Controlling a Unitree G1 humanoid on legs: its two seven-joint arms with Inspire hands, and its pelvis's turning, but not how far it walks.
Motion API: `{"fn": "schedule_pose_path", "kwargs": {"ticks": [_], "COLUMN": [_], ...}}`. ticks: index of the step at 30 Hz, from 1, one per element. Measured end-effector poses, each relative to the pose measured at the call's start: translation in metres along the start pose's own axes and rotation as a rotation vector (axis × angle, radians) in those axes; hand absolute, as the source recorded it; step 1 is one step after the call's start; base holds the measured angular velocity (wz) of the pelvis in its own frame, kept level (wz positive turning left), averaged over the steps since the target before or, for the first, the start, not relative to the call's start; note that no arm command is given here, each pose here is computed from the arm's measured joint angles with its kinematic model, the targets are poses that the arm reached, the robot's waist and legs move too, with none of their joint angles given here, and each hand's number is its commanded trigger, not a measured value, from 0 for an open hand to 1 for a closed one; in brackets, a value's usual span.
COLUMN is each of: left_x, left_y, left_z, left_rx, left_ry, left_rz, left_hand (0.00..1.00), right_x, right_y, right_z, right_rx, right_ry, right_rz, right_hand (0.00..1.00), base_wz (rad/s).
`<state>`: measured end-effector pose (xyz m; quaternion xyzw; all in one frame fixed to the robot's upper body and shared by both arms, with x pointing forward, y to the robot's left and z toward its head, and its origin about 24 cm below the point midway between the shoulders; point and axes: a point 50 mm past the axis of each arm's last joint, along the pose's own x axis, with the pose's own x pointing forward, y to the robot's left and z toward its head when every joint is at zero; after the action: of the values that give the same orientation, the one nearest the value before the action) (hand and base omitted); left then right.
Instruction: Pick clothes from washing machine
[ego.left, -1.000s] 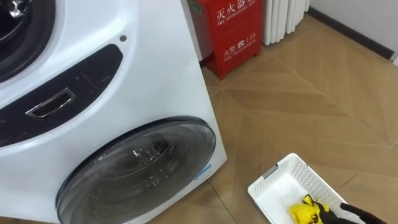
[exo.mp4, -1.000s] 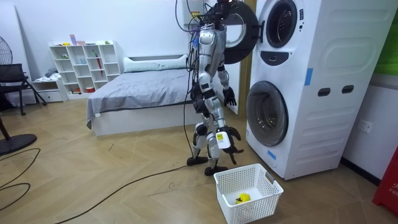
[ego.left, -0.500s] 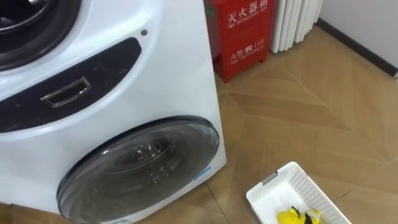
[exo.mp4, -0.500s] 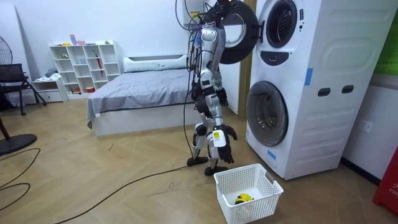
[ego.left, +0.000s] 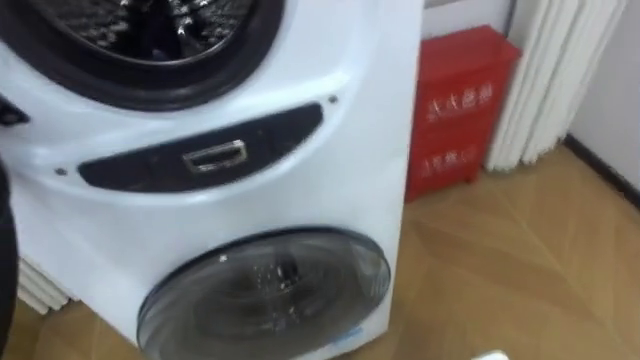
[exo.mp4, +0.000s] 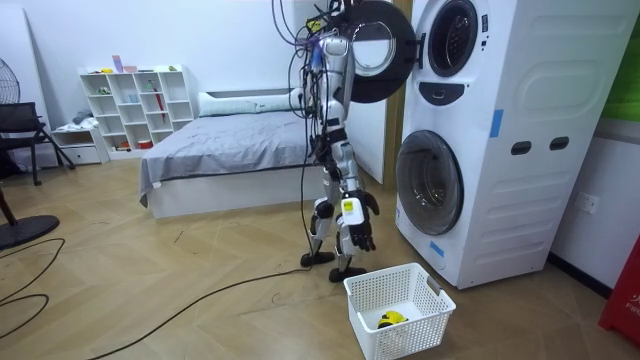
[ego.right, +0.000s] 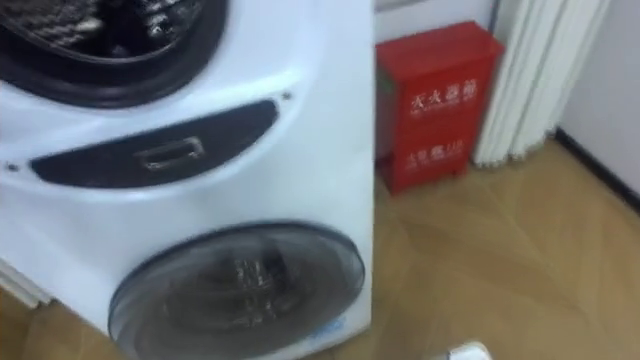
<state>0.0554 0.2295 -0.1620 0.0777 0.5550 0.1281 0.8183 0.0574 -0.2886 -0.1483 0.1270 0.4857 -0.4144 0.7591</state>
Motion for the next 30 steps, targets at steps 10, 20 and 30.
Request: {"fn": "schedule_pose_path", "kwargs": {"ticks": [10,20,30], "left_x": [-0.004,-0.006,-0.002], "left_y": [0.021,0.024,0.016], "left_z": [-0.018,-0.023,-0.009], "left_rx": [-0.024,0.081,0.147], "left_ry": [0.043,0.044,0.000], "left_rz": [0.075,0.131,0.118], "left_hand": [0.00,0.00,0.00], "right_x": [-0.002,-0.010,-0.013], "right_y": [0.009,0.039,0.029], "right_z": [-0.015,-0.030,-0.046], "right_rx": [-0.045,-0.343,-0.387], "right_ry": [0.060,0.066,0.113], "right_rz": [0.074,0.281,0.327], "right_hand": [0.00,0.00,0.00], "base_wz": [0.18,0.14,0.03]}}
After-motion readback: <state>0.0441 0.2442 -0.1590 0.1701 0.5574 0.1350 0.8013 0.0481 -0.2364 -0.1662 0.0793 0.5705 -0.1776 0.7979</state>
